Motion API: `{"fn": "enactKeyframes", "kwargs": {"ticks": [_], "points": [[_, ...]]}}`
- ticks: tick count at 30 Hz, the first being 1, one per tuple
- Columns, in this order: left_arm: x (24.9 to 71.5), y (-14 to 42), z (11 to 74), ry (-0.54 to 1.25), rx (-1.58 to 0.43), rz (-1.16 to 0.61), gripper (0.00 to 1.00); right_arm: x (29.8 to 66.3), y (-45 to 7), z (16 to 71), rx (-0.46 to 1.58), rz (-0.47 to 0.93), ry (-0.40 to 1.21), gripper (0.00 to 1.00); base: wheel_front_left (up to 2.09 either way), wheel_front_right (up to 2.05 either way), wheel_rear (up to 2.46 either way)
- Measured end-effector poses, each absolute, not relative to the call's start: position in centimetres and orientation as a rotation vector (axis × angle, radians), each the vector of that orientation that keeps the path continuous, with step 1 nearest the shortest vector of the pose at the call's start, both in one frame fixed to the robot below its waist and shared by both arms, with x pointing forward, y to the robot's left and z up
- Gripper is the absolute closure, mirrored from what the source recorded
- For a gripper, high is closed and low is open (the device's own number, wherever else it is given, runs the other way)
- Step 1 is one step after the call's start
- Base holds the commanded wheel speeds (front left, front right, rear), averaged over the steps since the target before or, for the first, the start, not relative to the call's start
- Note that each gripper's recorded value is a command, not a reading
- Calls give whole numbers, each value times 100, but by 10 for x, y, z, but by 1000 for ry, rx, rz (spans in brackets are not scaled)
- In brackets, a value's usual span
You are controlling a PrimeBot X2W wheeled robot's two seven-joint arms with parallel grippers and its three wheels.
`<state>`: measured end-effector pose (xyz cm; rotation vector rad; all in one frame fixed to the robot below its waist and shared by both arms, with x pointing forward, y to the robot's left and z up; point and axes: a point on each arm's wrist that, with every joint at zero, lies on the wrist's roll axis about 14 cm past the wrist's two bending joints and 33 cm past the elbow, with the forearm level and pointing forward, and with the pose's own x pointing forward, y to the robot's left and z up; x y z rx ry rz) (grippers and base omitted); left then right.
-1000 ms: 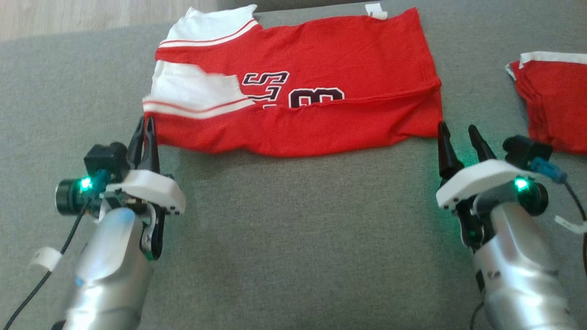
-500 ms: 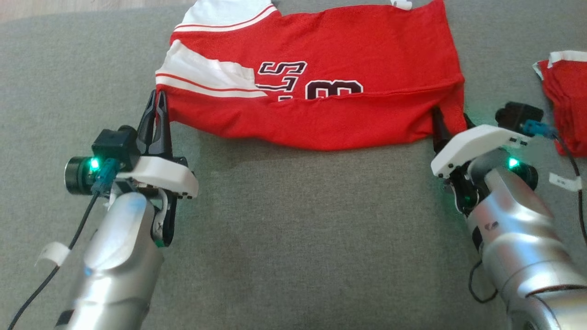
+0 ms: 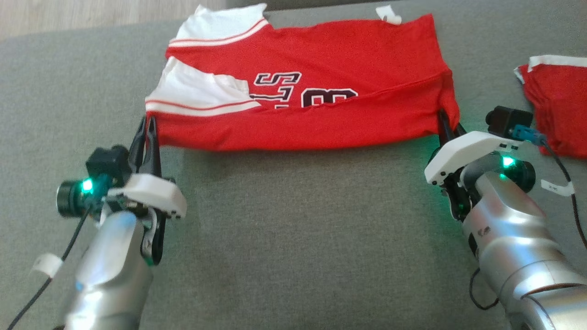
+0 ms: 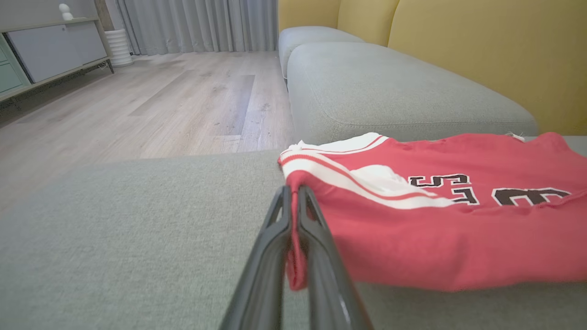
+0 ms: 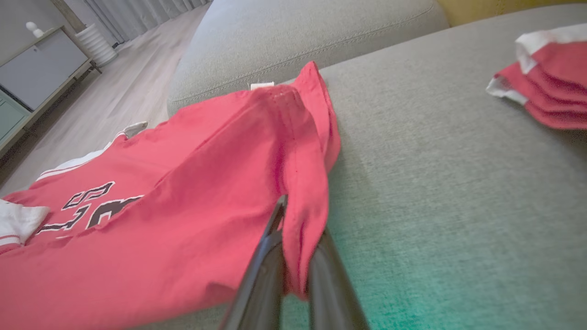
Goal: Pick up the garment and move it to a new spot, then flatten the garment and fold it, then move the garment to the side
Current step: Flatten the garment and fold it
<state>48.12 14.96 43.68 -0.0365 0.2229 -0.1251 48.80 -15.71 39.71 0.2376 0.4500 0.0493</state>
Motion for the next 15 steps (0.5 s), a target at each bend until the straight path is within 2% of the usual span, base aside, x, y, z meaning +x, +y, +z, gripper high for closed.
{"fn": "enactKeyframes", "kwargs": {"ticks": [8,15], "points": [[463,150,441,225,-39,-124,100,476,-166,417,209,42,401,100,0,0,0],[431,144,437,255,-40,-154,100,443,-173,414,209,26,422,100,0,0,0]]}}
